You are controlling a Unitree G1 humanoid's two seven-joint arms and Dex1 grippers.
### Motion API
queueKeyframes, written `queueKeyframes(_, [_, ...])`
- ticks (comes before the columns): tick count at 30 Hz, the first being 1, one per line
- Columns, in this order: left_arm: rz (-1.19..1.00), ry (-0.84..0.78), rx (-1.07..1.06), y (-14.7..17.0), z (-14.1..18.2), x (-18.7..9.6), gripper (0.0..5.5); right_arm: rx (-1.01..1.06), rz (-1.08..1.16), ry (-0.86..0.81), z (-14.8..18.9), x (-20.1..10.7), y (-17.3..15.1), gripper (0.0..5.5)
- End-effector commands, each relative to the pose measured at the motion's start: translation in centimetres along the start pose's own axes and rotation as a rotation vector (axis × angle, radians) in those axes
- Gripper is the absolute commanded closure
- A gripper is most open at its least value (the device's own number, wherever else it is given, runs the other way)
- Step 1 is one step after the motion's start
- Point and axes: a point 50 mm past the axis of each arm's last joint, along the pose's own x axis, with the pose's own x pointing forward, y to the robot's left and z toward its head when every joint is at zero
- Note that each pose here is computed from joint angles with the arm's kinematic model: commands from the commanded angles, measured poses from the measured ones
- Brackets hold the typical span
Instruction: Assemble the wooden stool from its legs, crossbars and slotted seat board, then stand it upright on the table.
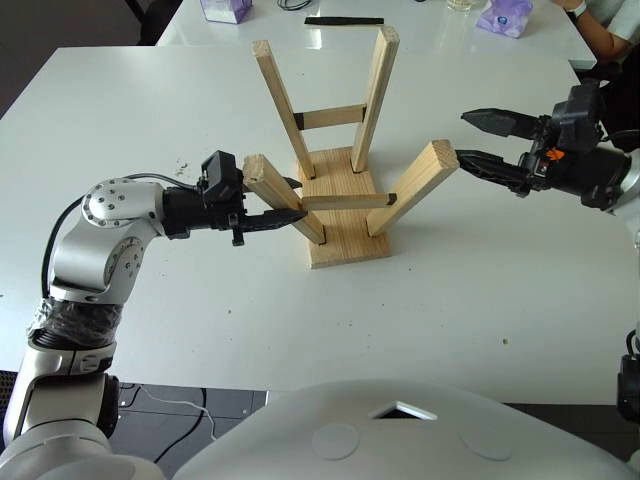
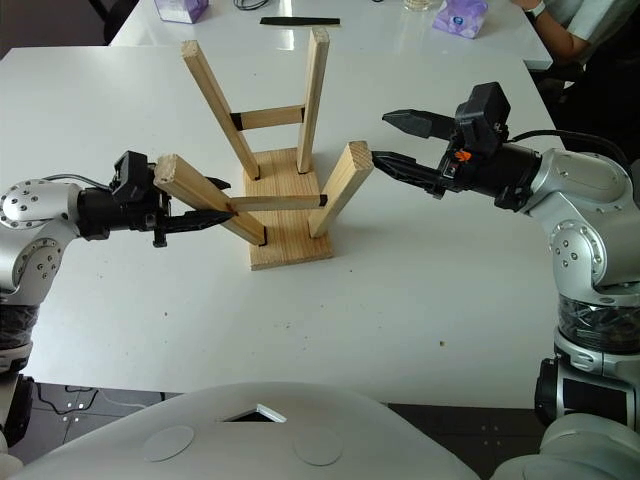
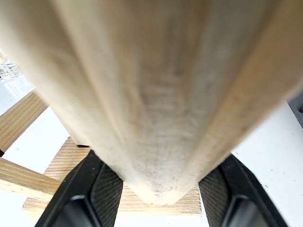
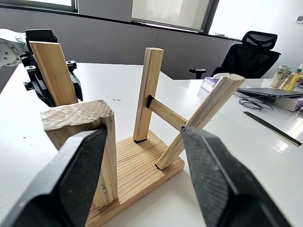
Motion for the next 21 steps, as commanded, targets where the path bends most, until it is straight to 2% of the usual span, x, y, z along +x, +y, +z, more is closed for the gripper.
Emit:
queueKeyframes(1, [0.092, 0.207, -0.196, -0.9, -5.4, 1.2, 3.44, 0.004, 0.136, -0.031, 0.0, 1.2, 1.5, 2.62])
queueKeyframes(13, [0.200, 0.206, -0.292, -0.5, -7.0, 0.7, 3.44, 0.003, 0.163, 0.003, -0.8, 1.3, 1.8, 2.62])
queueKeyframes(21, [0.162, 0.227, -0.216, -0.8, -6.3, 1.3, 3.44, 0.010, 0.183, -0.024, -0.5, 1.6, 2.1, 2.62])
